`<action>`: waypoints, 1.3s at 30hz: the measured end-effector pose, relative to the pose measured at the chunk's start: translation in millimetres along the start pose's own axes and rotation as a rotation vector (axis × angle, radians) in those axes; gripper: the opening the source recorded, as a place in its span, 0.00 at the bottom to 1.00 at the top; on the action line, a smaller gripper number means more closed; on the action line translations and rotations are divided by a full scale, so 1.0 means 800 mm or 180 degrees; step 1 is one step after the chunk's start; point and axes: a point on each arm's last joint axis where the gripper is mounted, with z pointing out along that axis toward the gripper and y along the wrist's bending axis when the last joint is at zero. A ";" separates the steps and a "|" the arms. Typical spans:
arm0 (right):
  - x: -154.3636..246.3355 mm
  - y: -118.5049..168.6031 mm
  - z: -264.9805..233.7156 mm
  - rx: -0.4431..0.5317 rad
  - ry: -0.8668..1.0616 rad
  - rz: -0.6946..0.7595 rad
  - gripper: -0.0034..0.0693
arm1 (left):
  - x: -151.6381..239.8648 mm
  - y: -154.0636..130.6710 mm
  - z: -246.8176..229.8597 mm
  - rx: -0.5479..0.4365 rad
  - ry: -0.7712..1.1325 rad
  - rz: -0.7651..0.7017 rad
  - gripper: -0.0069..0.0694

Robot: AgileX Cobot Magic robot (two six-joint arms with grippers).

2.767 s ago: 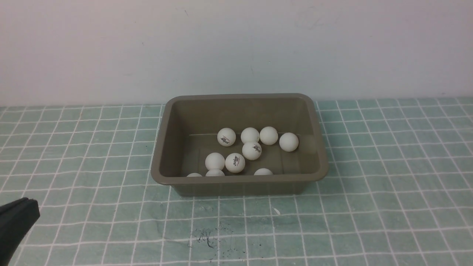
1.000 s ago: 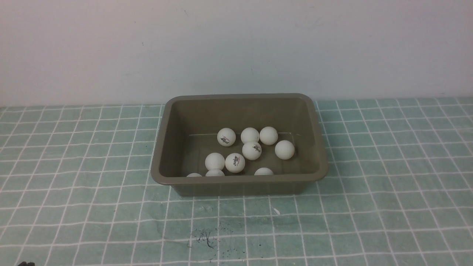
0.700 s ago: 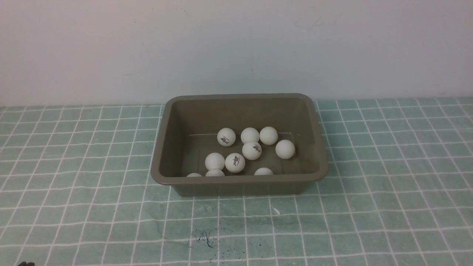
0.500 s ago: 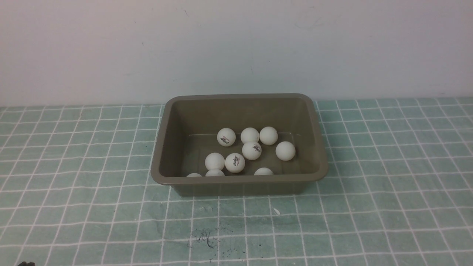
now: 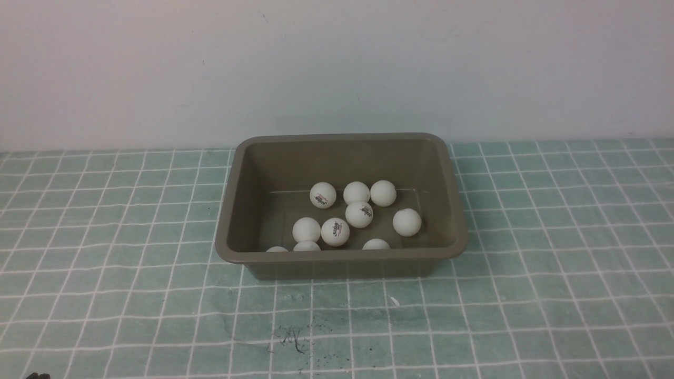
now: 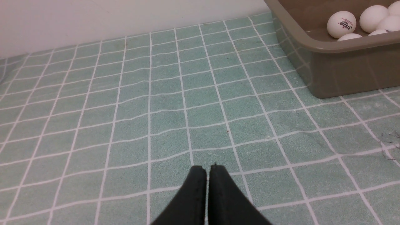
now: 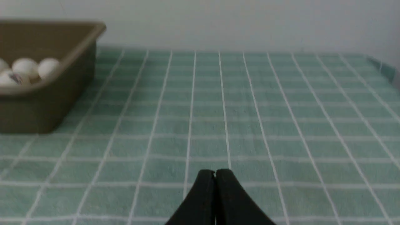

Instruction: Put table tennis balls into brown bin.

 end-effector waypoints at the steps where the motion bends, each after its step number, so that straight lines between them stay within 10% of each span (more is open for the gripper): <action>1: -0.001 0.000 0.001 0.0009 -0.0070 0.0004 0.03 | 0.000 0.000 0.000 0.0000 0.0000 0.0000 0.08; 39: -0.003 0.000 0.001 0.0007 -0.0172 0.0004 0.03 | 0.000 0.000 0.000 0.0004 0.0000 -0.0002 0.08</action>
